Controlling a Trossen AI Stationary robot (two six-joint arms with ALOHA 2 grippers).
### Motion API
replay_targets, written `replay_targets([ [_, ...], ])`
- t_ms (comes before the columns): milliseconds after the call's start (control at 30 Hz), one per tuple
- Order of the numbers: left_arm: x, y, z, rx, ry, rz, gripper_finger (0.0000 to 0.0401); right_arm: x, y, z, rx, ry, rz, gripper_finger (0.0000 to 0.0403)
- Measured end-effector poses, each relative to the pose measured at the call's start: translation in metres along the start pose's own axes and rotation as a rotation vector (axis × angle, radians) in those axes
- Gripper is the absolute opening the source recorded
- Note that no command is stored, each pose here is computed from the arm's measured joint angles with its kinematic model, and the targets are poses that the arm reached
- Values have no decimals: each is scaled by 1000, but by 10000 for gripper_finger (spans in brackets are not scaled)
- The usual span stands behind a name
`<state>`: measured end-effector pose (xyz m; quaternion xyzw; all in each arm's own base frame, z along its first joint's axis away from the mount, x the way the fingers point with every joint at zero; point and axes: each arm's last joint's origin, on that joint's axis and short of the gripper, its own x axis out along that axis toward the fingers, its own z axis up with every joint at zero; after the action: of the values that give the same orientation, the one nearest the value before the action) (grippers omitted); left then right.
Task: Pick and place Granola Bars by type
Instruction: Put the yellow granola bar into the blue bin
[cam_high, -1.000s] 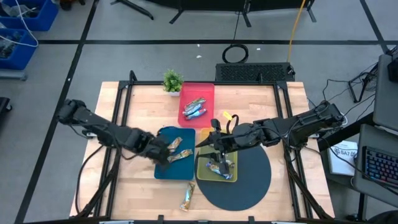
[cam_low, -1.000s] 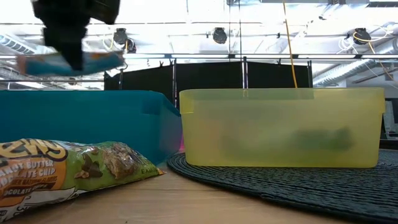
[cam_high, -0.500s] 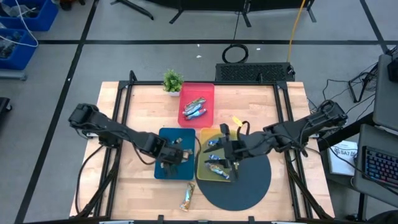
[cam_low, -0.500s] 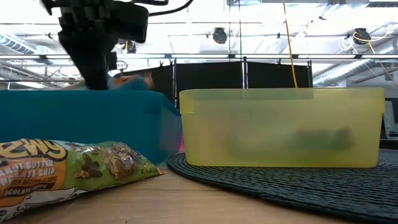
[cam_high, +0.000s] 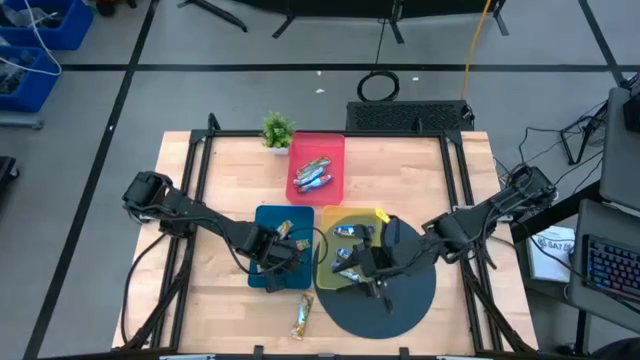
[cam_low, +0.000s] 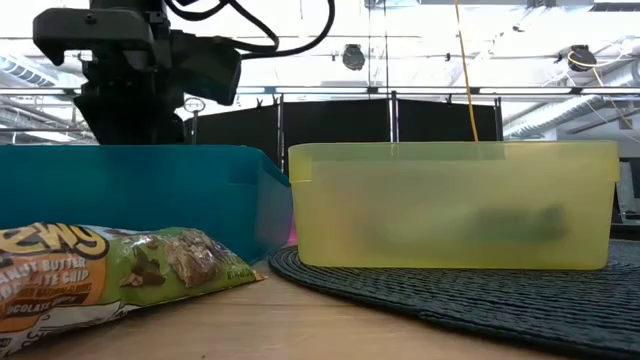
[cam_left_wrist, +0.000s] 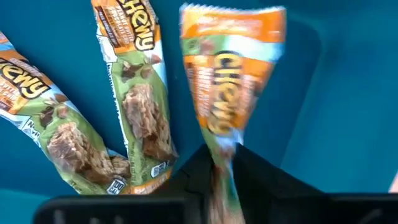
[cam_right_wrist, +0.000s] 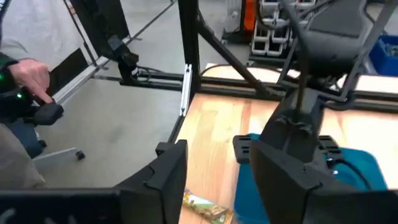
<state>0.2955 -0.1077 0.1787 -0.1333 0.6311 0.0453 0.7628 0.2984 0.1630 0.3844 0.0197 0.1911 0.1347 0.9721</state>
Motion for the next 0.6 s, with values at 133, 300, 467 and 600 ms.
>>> replay_targets([
  [133, 0, 0, 0, 3, 12, -17, 114, 17, 13, -11, -3, 35, 25, 185],
  [300, -12, -1, -2, -107, 29, -102, 158, 42, 29, -32, -38, 108, 44, 192],
  [467, -53, 6, -8, -325, -98, -98, 178, 73, 30, -49, -33, 133, 29, 192],
  [600, -97, 15, -19, -471, -270, -133, 174, 103, 21, -69, -35, 189, -12, 192],
])
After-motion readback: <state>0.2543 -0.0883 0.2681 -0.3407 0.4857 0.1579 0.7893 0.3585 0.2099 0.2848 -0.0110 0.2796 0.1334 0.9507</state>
